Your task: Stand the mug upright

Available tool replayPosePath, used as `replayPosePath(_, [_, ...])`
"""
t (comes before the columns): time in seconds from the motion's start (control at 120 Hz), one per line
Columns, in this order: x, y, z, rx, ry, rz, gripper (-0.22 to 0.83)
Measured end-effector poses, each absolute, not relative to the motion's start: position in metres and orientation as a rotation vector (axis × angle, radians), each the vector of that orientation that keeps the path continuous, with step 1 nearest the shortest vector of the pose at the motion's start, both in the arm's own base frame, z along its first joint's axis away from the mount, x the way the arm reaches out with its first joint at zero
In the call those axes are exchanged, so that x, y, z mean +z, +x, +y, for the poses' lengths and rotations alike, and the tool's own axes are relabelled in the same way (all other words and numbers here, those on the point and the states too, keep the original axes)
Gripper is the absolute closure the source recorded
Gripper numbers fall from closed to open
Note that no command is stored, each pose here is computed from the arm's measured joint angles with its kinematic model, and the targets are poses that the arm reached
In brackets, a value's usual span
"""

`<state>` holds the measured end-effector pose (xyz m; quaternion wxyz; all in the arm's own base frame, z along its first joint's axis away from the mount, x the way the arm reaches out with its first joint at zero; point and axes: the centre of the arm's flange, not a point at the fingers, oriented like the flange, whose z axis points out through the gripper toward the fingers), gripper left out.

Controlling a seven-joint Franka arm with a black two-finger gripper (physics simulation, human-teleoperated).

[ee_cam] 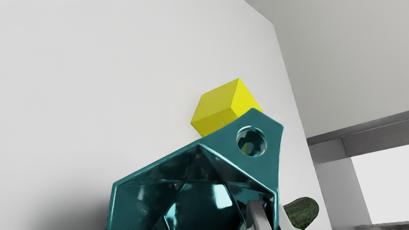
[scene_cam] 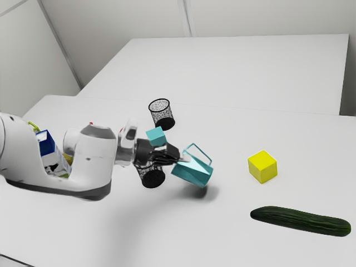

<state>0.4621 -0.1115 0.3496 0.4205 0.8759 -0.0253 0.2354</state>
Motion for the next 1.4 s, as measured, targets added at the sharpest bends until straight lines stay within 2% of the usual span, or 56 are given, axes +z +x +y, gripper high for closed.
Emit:
replayPosePath(0.083, [0.371, 0.483, -0.121, 0.585, 2.354, -0.383, 0.79])
replayPosePath(0.192, [0.423, 0.52, -0.135, 0.593, 2.522, -0.811, 0.79])
replayPosePath(0.317, [0.43, 0.534, -0.151, 0.507, 2.666, -0.998, 0.79])
replayPosePath(0.408, [0.432, 0.526, -0.16, 0.464, 2.737, -0.992, 0.79])
replayPosePath(0.675, [0.411, 0.469, -0.227, 0.353, 2.816, -0.871, 0.79])
replayPosePath(1.017, [0.388, 0.46, -0.224, 0.311, 2.893, -0.495, 0.79])
replayPosePath(1.042, [0.387, 0.46, -0.224, 0.309, 2.895, -0.474, 0.76])
replayPosePath(1.233, [0.384, 0.46, -0.225, 0.302, 2.905, -0.351, 0.35])
replayPosePath(1.4, [0.39, 0.46, -0.226, 0.314, 2.906, -0.27, 0.16])
